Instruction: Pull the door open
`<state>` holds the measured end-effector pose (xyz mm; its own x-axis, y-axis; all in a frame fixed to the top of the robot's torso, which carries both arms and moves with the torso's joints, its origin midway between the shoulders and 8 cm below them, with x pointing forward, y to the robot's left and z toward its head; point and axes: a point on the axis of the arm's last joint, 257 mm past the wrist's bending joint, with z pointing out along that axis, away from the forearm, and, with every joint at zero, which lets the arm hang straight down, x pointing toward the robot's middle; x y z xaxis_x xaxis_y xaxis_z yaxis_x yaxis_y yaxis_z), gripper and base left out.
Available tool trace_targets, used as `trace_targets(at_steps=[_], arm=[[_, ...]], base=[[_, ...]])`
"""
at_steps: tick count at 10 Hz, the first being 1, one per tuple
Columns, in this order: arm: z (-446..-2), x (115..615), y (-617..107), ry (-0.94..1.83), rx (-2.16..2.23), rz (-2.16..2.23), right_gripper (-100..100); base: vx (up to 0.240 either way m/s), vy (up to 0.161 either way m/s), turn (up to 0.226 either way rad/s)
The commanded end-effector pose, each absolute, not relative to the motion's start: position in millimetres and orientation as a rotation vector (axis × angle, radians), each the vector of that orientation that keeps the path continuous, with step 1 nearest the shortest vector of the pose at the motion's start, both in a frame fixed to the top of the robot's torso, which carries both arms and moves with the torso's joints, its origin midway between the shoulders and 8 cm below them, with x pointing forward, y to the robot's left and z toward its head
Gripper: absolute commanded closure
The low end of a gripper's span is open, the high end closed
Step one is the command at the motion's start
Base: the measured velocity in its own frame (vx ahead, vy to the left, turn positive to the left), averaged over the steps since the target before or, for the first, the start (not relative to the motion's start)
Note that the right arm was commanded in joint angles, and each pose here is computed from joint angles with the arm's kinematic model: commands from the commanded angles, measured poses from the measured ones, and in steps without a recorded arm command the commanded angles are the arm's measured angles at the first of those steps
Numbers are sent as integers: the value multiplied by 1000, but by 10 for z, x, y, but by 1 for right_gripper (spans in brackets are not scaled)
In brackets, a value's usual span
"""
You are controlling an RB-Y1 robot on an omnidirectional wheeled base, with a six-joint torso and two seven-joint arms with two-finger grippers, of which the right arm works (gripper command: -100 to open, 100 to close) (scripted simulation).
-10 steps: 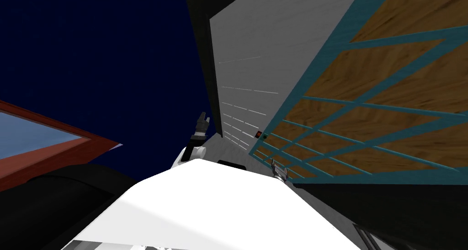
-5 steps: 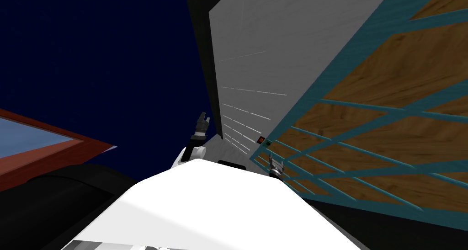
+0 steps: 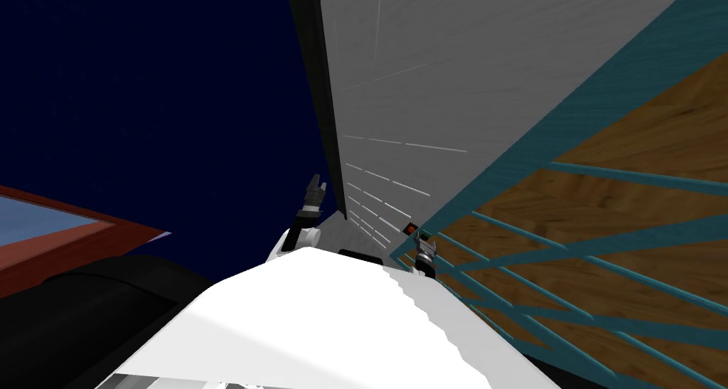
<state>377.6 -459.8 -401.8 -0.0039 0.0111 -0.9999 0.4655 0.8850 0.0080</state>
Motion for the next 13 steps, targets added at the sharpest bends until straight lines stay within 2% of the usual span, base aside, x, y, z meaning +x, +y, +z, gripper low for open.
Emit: trace_targets(at_steps=[1,6,7,13], arm=[[-4032,3756,-4606,1546,389,-375,100],[-4032,3756,-4606,1546,389,-375,100],[-4203,3568,-4684,1587,428,-388,100],[-4369,3308,-4840,1627,480,-415,100]], base=[[-16,4,-16],[-19,8,4],[-80,20,-18],[-98,33,-36]])
